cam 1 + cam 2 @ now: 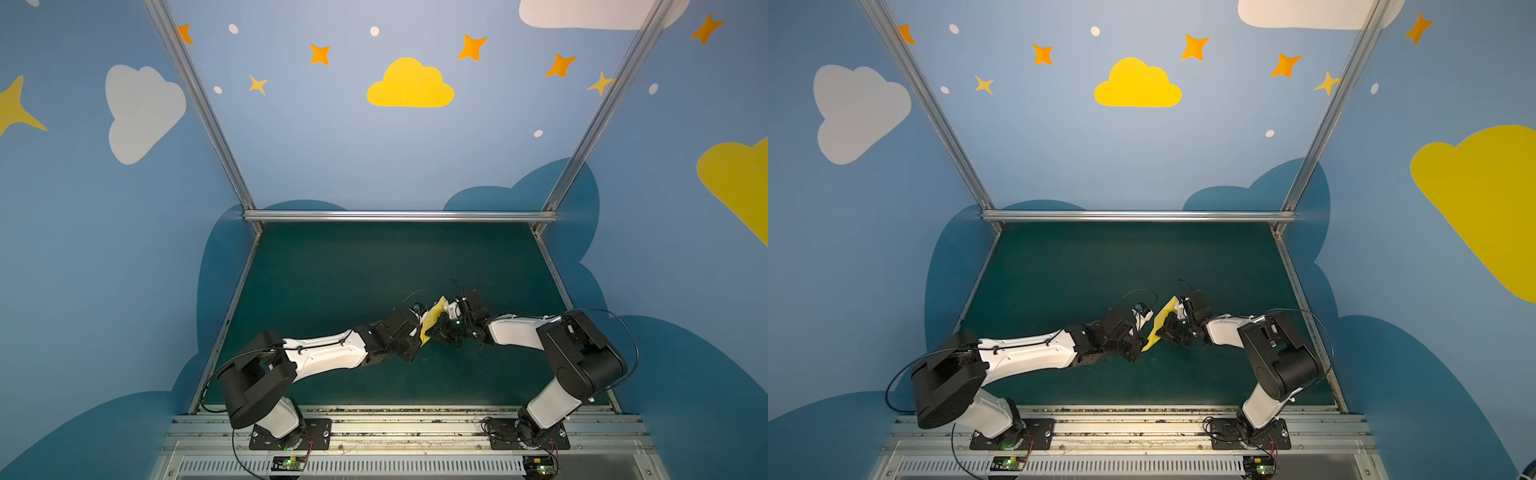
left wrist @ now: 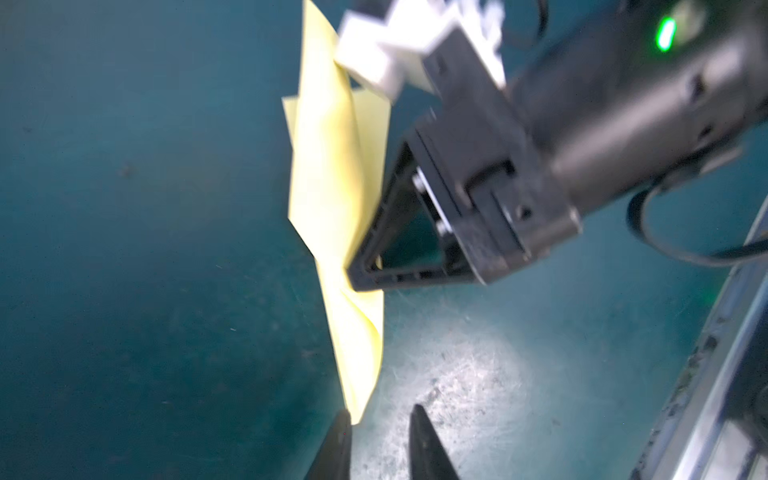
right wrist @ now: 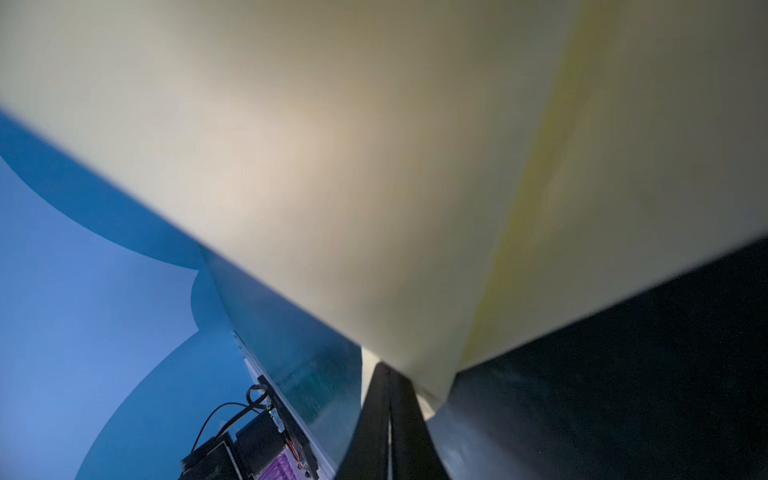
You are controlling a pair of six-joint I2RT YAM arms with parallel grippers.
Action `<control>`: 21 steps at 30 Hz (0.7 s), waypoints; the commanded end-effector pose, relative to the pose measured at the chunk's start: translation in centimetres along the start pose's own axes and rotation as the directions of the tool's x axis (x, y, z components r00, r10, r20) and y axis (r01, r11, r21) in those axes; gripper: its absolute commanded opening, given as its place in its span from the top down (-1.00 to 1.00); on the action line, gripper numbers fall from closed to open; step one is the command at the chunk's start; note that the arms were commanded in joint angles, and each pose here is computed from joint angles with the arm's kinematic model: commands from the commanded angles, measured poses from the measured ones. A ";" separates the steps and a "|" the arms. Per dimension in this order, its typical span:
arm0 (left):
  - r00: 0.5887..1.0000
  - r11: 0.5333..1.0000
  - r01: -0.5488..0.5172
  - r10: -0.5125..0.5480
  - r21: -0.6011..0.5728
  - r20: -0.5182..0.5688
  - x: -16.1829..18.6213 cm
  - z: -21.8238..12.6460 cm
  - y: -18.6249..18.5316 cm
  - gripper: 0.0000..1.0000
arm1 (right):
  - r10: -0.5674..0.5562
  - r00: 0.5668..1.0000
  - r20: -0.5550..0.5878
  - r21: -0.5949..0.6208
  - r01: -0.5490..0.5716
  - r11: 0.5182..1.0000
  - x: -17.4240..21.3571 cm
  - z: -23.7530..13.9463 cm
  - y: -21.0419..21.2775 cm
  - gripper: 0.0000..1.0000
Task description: Fold a paper plane with a square sheet of paper (fold left side to right side)
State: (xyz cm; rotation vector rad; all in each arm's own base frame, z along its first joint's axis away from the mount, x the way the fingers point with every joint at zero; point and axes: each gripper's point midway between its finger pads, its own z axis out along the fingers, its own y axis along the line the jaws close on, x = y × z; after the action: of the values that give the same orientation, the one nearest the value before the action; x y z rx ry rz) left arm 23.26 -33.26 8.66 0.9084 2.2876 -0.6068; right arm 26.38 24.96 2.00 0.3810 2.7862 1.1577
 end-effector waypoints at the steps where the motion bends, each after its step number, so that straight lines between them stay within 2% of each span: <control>1: 0.992 0.987 0.124 -0.123 0.102 -0.016 0.2 0.2 -0.6 0.73 | 0.007 1.000 -0.007 0.008 -0.007 1.000 0.3 0.1 -0.7 0.85; 6: 0.979 0.963 0.200 -0.189 0.183 -0.077 1.0 1.6 -1.1 0.83 | 0.016 1.000 -0.006 0.015 -0.015 1.000 0.3 0.1 -0.9 0.85; 8: 0.975 0.957 0.218 -0.203 0.193 -0.095 1.3 2.1 -1.3 0.77 | 0.020 1.000 -0.005 0.020 -0.020 1.000 0.4 0.0 -1.1 0.86; 10: 0.975 0.957 0.216 -0.199 0.195 -0.100 1.6 2.4 -1.4 0.61 | 0.021 1.000 -0.004 0.019 -0.021 1.000 0.4 0.0 -1.0 0.86; 14: 0.987 0.985 0.126 -0.113 0.115 -0.115 2.2 2.6 -1.0 0.21 | 0.020 1.000 -0.002 0.015 -0.020 1.000 0.3 -0.1 -0.9 0.86; 21: 0.983 0.998 -0.070 0.067 -0.010 -0.170 3.4 3.4 -0.3 0.03 | 0.015 1.000 -0.004 0.008 -0.015 1.000 0.2 -0.1 -0.6 0.86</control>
State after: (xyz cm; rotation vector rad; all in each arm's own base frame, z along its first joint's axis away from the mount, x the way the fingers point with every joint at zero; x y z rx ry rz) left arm 21.86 -34.96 5.32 0.9720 2.4011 -0.6666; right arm 26.17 24.67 1.69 0.3970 2.7933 1.1524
